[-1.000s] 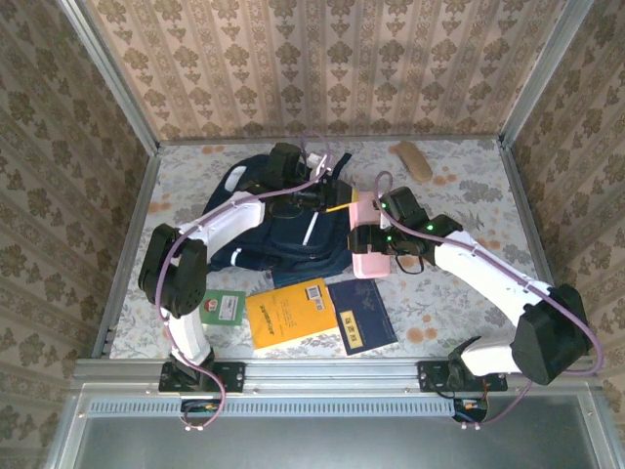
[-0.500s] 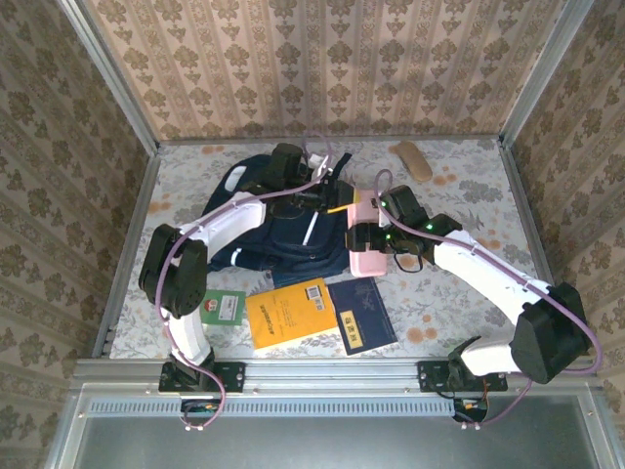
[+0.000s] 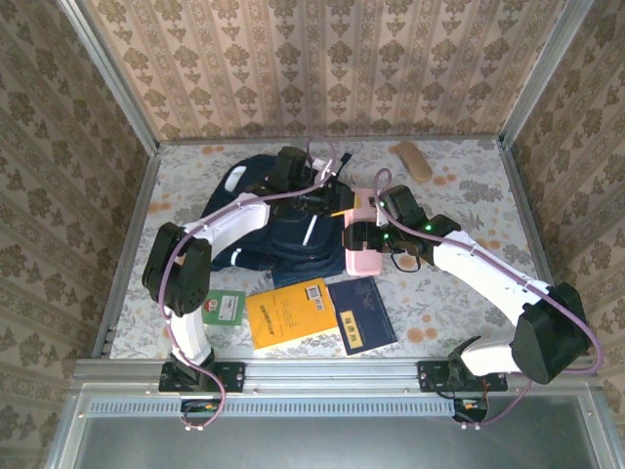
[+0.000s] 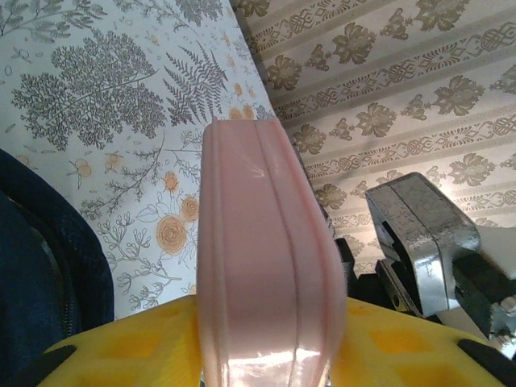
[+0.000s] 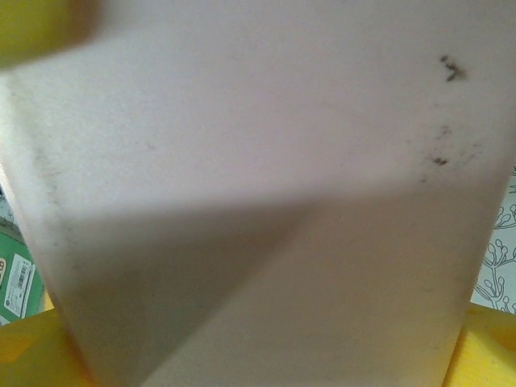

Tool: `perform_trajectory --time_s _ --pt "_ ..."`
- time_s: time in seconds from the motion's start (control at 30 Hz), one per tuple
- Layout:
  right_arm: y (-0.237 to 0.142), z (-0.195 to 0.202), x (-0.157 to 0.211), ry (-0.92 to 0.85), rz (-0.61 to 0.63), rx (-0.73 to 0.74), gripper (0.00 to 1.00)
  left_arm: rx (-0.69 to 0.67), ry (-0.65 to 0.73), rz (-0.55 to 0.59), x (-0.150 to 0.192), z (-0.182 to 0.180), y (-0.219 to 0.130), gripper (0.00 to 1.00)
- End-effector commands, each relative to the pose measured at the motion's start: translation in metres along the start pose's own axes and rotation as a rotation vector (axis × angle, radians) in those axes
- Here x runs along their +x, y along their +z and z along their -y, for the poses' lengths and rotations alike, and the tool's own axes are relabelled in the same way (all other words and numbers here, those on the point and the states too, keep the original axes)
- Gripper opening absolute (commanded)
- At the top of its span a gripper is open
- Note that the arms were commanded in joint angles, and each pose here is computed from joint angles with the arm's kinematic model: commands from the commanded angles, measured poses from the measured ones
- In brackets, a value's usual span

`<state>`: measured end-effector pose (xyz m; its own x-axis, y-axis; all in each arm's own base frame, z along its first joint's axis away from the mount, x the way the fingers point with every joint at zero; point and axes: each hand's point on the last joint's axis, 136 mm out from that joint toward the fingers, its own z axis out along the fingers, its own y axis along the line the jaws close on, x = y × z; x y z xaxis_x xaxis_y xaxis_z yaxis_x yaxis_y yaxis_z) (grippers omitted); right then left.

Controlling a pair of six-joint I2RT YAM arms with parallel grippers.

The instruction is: Pack books, pencil case, and school supplies into a backpack

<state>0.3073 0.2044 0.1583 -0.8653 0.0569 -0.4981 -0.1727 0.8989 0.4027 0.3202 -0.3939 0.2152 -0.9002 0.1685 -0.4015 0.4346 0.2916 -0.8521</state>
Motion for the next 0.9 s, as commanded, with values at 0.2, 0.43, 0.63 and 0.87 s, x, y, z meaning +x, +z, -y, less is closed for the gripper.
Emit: perform_trajectory --time_s 0.2,0.43,0.63,0.87 --pt "-0.015 -0.011 -0.019 -0.018 0.072 -0.003 0.93 0.052 0.030 -0.042 0.009 0.012 0.005 0.17" --pt "-0.034 -0.007 -0.026 -0.020 0.162 0.005 1.00 0.084 -0.029 0.010 -0.004 0.004 -0.003 0.13" --pt "-0.053 0.006 -0.034 0.123 0.271 -0.043 1.00 0.099 -0.066 0.049 -0.013 -0.003 -0.010 0.12" --pt "-0.081 0.029 -0.045 0.436 0.419 -0.286 0.97 0.157 -0.164 0.187 -0.044 -0.009 -0.032 0.12"
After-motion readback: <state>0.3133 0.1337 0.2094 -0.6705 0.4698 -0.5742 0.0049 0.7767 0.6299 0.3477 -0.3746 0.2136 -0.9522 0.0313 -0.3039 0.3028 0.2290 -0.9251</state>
